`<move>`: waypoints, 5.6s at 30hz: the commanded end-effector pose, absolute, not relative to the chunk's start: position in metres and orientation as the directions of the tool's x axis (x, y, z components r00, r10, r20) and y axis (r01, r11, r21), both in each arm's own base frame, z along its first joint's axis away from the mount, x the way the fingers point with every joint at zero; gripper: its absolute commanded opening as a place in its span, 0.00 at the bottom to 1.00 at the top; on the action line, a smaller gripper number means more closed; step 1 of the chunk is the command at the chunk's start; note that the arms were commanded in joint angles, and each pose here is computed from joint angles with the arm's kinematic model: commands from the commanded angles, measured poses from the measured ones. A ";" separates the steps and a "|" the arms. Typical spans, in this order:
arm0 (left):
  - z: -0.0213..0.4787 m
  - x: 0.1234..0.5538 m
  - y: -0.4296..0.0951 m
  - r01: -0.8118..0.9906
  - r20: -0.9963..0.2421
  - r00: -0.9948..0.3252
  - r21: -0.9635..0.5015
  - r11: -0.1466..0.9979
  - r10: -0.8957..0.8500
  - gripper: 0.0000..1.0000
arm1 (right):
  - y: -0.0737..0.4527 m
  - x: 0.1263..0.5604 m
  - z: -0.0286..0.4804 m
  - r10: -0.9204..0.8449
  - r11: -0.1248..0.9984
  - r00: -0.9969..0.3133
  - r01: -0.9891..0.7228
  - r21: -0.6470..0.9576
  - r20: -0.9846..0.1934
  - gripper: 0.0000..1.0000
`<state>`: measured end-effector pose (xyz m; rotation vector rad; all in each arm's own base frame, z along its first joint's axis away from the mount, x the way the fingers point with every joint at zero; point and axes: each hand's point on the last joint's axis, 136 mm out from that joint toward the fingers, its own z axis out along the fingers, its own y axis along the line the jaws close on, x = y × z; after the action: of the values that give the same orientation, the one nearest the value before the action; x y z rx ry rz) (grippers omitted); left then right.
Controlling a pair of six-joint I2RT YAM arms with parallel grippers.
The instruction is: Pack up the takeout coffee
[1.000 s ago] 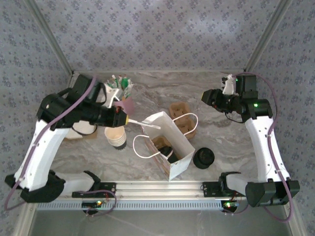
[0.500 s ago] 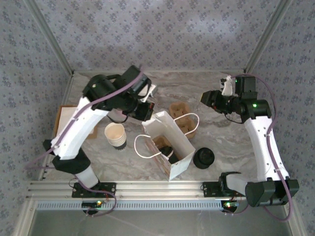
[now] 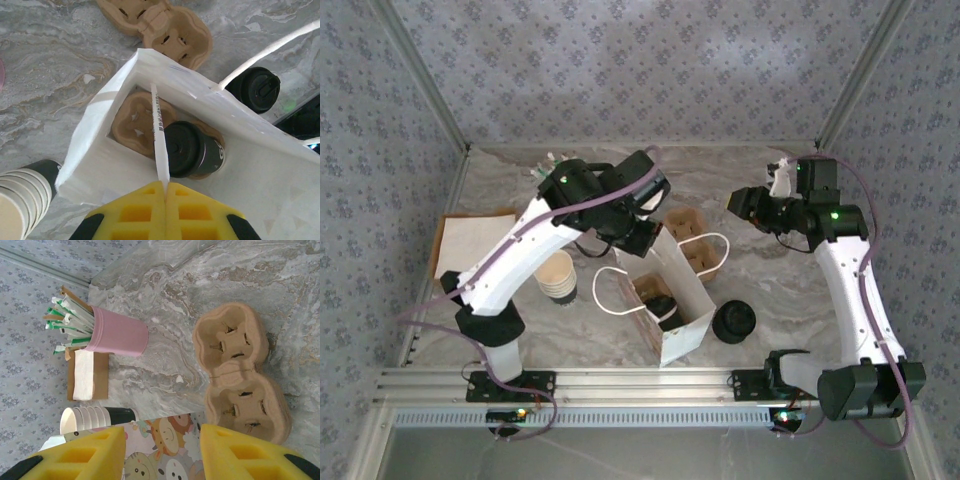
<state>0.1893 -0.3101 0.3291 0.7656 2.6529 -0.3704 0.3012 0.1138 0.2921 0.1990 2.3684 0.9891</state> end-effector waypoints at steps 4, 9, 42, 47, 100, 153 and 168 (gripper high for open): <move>0.303 0.177 -0.279 0.523 -0.251 -0.825 0.000 0.852 0.506 0.03 | 0.116 0.299 0.296 0.318 0.709 -0.828 -0.116 0.695 -0.462 0.46; 0.291 0.179 -0.282 0.527 -0.220 -0.826 0.027 0.849 0.519 0.23 | 0.119 0.299 0.293 0.312 0.705 -0.833 -0.120 0.699 -0.457 0.46; 0.350 0.245 -0.056 -0.201 -0.672 -0.643 -0.315 0.928 -0.367 0.99 | 0.233 0.341 0.313 0.053 0.664 -0.873 -0.332 0.670 -0.485 0.73; 0.286 0.263 -0.020 -0.355 -0.544 -0.679 -0.345 0.869 -0.494 1.00 | 0.255 0.349 0.297 -0.019 0.676 -0.888 -0.350 0.648 -0.460 0.77; 0.041 0.358 0.145 -0.770 -0.127 -0.632 -0.011 0.638 -0.764 0.25 | 0.258 0.339 0.254 -0.107 0.744 -0.908 -0.344 0.573 -0.406 0.77; 0.205 0.320 0.135 -0.726 -0.438 -0.560 -0.149 0.671 -0.703 0.00 | 0.258 0.328 0.279 -0.093 0.724 -0.868 -0.395 0.566 -0.487 0.82; 0.276 0.321 0.106 -0.622 -0.522 -0.551 -0.264 0.737 -0.652 0.00 | 0.254 0.328 0.306 -0.058 0.711 -0.840 -0.413 0.568 -0.539 0.82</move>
<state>0.3261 0.1188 0.2416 -1.0342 2.3706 -0.0183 0.3266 0.2561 0.2749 -0.3529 2.5149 0.9674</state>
